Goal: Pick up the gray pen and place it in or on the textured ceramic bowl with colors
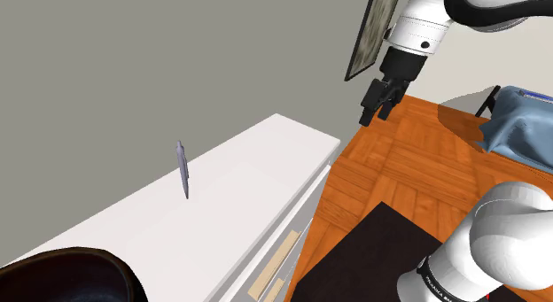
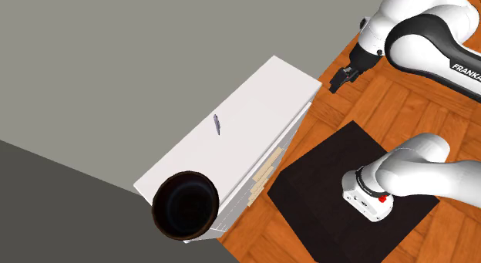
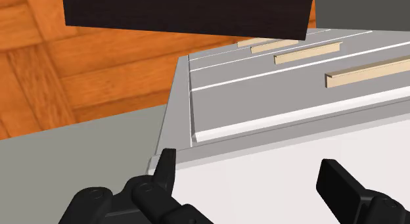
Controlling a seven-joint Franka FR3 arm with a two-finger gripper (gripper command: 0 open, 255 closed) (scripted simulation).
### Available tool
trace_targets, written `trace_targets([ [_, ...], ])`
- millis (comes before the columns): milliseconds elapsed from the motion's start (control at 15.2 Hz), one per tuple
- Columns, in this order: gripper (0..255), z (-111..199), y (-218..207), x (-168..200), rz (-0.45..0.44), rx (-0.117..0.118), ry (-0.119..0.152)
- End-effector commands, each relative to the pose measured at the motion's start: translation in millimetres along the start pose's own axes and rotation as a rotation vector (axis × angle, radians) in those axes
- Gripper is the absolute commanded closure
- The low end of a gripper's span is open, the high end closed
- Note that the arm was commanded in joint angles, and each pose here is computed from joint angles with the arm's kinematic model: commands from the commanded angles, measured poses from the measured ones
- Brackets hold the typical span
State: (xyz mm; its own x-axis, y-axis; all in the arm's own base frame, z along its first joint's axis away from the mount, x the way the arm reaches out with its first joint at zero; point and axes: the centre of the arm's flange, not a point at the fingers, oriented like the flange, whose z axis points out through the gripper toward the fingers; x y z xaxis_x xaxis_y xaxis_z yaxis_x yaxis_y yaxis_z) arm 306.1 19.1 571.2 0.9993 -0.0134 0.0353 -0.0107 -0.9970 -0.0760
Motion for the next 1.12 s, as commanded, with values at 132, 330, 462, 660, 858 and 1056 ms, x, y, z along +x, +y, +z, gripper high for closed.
trace_targets([
  [132,0,9.1,-23.6,-2.0,-0.017,0.002,0.054],
  [330,0,22.9,-59.0,-4.9,-0.043,0.006,0.136],
  [462,0,32.1,-82.5,-6.8,-0.06,0.008,0.19],
  [660,0,46.0,-117.9,-9.3,-0.086,0.012,0.271],
  [858,0,60.0,-153.2,-11.6,-0.111,0.015,0.353],
  [1056,0,74.0,-188.5,-13.7,-0.137,0.019,0.434],
])
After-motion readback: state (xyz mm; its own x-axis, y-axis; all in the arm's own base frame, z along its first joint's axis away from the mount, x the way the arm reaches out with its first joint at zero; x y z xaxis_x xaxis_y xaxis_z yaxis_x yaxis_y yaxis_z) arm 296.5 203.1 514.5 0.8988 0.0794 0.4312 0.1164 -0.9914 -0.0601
